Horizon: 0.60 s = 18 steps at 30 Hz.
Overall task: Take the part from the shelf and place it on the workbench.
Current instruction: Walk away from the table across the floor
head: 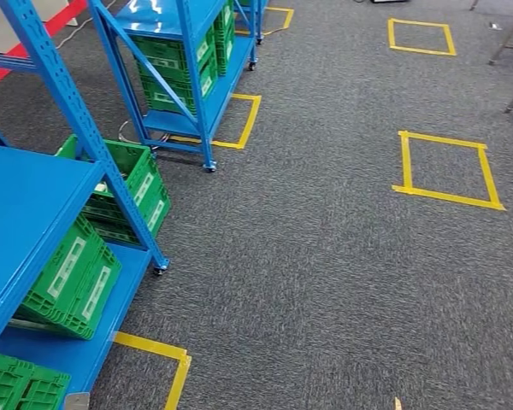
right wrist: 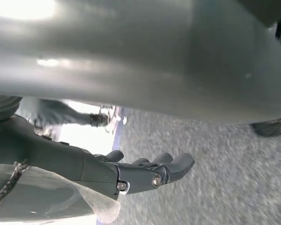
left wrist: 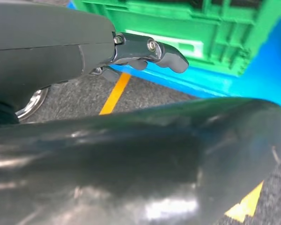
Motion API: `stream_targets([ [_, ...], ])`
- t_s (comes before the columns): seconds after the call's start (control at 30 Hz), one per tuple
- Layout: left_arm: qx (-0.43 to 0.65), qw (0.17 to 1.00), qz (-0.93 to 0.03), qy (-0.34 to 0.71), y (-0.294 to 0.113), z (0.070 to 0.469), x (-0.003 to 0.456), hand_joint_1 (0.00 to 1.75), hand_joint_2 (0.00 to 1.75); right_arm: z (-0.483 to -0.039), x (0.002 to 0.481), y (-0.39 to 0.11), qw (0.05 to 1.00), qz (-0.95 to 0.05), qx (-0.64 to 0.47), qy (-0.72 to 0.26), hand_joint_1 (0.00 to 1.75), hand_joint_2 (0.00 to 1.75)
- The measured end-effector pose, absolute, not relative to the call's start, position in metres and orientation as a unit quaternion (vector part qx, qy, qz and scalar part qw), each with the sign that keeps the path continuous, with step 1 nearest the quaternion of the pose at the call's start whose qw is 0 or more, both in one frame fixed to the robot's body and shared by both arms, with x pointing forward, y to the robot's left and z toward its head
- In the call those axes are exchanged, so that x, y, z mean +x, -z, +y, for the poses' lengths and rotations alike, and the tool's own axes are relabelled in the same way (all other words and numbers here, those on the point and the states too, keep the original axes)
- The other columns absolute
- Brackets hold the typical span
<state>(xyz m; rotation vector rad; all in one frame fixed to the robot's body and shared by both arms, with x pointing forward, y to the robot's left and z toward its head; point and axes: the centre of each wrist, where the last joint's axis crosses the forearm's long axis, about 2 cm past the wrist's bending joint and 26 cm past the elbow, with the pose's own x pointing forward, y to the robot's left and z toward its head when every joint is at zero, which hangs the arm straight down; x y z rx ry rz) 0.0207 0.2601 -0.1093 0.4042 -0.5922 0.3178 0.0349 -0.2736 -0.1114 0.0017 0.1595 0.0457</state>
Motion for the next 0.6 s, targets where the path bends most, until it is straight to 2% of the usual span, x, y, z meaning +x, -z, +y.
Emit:
stream_targets([
  [0.6, 0.198, 0.925, -0.288, -0.149, 0.1094, 0.2599, 0.0212, 0.0, 0.0, -0.276, 0.0352, 0.1114, 0.997, 0.07, 0.004, -0.011, 0.0, 0.0],
])
